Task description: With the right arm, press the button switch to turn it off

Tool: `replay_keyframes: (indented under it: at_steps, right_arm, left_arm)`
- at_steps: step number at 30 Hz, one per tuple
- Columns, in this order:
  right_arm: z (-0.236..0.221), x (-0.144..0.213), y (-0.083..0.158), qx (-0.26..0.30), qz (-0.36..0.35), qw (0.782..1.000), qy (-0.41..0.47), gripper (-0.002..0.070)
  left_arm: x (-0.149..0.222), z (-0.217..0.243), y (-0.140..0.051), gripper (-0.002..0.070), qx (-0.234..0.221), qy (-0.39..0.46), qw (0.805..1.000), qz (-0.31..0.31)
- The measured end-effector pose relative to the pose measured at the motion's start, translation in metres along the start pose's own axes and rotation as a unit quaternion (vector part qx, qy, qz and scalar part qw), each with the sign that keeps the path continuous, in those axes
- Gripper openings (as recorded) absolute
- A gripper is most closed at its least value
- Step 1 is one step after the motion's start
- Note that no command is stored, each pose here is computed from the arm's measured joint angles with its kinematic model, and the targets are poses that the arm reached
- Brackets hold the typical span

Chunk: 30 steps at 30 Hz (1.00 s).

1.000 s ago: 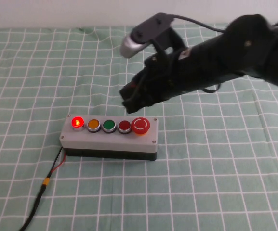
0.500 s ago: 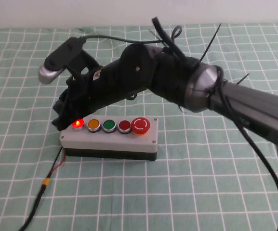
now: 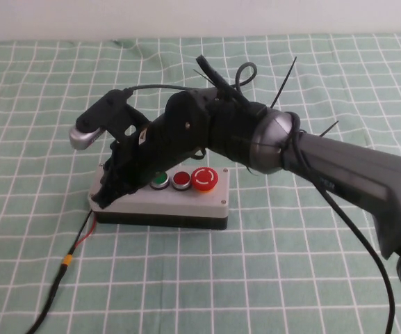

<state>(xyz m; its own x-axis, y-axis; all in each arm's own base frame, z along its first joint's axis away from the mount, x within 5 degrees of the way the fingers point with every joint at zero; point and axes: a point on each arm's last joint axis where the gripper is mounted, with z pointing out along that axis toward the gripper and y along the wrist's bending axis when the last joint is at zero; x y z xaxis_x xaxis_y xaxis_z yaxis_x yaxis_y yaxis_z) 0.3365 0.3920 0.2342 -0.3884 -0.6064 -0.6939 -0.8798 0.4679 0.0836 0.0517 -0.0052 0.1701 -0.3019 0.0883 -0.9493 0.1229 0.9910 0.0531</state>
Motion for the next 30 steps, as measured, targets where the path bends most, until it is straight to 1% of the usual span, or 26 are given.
replay_keyframes:
  at_steps: [5, 8, 11, 14, 20, 24, 26, 30]
  right_arm:
    - [-0.026, -0.019, -0.004, 0.024, -0.006, 0.998, -0.052, -0.0016]
    - [-0.031, -0.024, -0.008, 0.034, -0.006, 0.997, -0.071, -0.0016]
    - [-0.019, -0.017, -0.01, 0.031, -0.004, 0.998, -0.056, -0.0016]
    - [0.0, -0.002, -0.012, 0.02, 0.003, 1.0, -0.019, -0.0016]
    - [-0.007, -0.005, -0.011, 0.022, -0.009, 1.0, -0.01, -0.0016]
    - [-0.04, -0.019, -0.005, 0.031, -0.025, 0.999, -0.03, -0.0016]
    - [-0.068, -0.033, -0.001, 0.042, -0.039, 0.997, -0.055, -0.0016]
    - [-0.143, -0.055, 0.012, 0.068, -0.067, 0.99, -0.101, -0.0016]
  left_arm:
    - [0.0, 0.0, 0.0, -0.0004, 0.0, 0.0, 1.0, 0.0]
    - [0.0, 0.0, 0.0, -0.0004, 0.0, 0.0, 1.0, 0.0]
    - [0.0, 0.0, 0.0, -0.0004, 0.0, 0.0, 1.0, 0.0]
    - [0.0, 0.0, 0.0, -0.0004, 0.0, 0.0, 1.0, 0.0]
    - [0.0, 0.0, 0.0, -0.0004, 0.0, 0.0, 1.0, 0.0]
    - [0.0, 0.0, 0.0, -0.0004, 0.0, 0.0, 1.0, 0.0]
    - [0.0, 0.0, 0.0, -0.0004, 0.0, 0.0, 1.0, 0.0]
    - [0.0, 0.0, 0.0, -0.0004, 0.0, 0.0, 1.0, 0.0]
